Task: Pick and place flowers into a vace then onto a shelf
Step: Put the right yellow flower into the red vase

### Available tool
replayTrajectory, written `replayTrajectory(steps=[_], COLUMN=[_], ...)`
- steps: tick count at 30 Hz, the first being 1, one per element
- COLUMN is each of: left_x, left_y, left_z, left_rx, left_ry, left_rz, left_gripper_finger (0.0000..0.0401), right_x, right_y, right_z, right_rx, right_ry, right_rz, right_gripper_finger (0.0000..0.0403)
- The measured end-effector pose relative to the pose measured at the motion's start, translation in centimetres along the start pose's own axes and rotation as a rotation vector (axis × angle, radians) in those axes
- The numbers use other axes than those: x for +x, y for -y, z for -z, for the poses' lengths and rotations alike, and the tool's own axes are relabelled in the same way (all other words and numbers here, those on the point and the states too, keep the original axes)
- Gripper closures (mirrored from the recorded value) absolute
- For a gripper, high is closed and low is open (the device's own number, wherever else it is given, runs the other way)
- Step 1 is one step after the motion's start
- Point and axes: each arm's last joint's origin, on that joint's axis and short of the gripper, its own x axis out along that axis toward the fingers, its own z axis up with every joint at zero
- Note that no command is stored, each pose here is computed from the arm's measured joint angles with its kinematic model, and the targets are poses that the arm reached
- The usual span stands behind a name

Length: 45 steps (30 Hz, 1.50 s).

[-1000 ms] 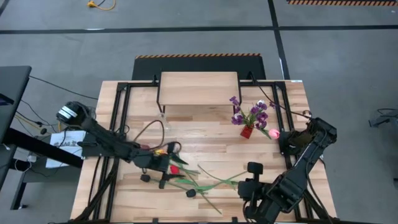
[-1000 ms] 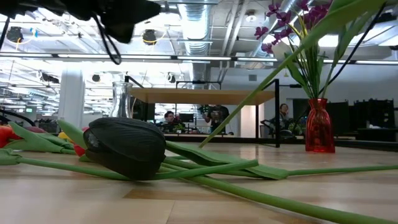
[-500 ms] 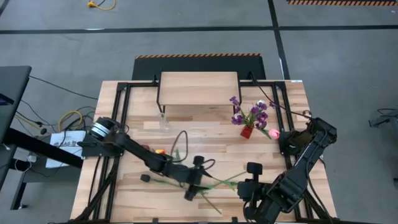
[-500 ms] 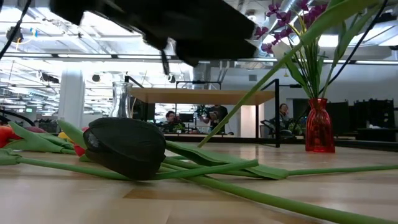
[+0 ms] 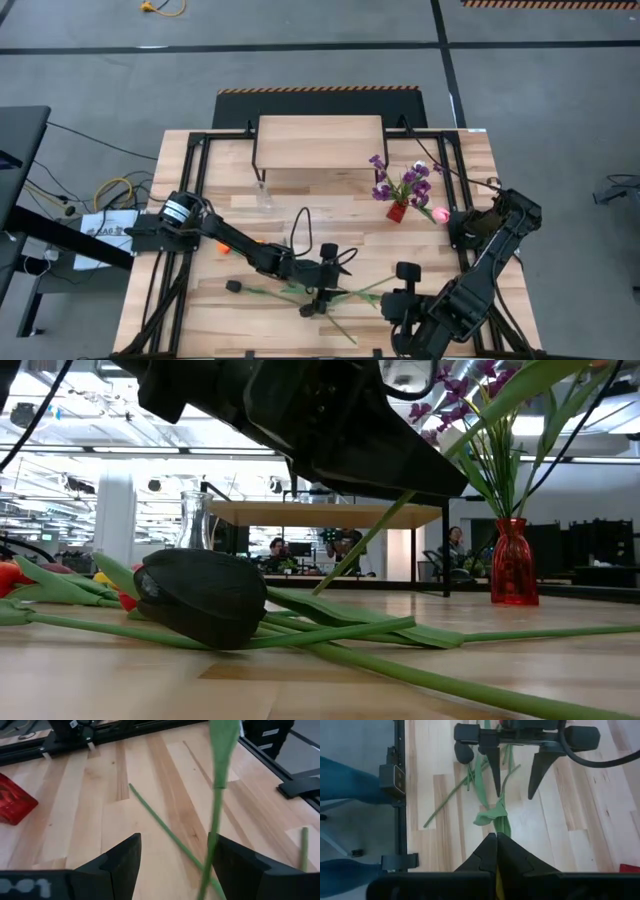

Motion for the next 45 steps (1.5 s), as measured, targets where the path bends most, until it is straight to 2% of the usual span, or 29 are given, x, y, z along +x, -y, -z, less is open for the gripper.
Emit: replayTrajectory(steps=[8, 12, 15, 20, 21, 26, 31, 38, 40, 45], left_x=[0.0, 0.0, 0.0, 0.1, 0.1, 0.0, -0.5, -1.3, -1.9, -4.6], left_y=[-0.1, 0.2, 0.3, -0.3, -0.5, -0.7, -0.9, -0.5, -0.4, 0.3], left_z=[0.0, 0.0, 0.0, 0.2, 0.2, 0.2, -1.2, -3.4, -3.6, -5.3], left_rx=[-0.029, -0.028, -0.028, -0.07, -0.08, -0.081, -0.044, 0.05, 0.075, 0.091], left_ry=[0.0, 0.001, -0.001, -0.024, -0.025, -0.041, -0.134, -0.313, -0.365, -0.378], left_rz=[0.026, 0.035, 0.072, 0.095, 0.097, 0.105, 0.095, 0.058, 0.057, 0.08], left_gripper_finger=[0.0183, 0.0206, 0.0251, 0.0376, 0.0387, 0.0399, 0.04, 0.0401, 0.0401, 0.0401], right_x=[0.0, 0.0, 0.0, 0.2, 0.2, 0.6, 0.6, -1.7, -2.8, -5.5], right_y=[0.0, 0.0, 0.1, 0.2, 0.2, 0.8, 1.2, 1.2, 0.9, 0.1], right_z=[0.0, 0.1, 0.1, -0.3, -0.3, -0.9, -1.2, -1.4, -1.2, -0.5], right_rx=[-0.001, -0.003, -0.004, 0.013, 0.02, 0.101, 0.137, 0.118, 0.099, 0.087], right_ry=[-0.003, -0.007, -0.007, 0.0, 0.002, -0.001, -0.01, -0.029, -0.025, -0.01], right_rz=[-0.001, 0.003, 0.004, 0.0, -0.001, 0.014, 0.03, -0.003, -0.016, -0.062], right_gripper_finger=[0.0403, 0.0403, 0.0403, 0.0403, 0.0402, 0.0374, 0.0309, 0.0217, 0.0203, 0.0198])
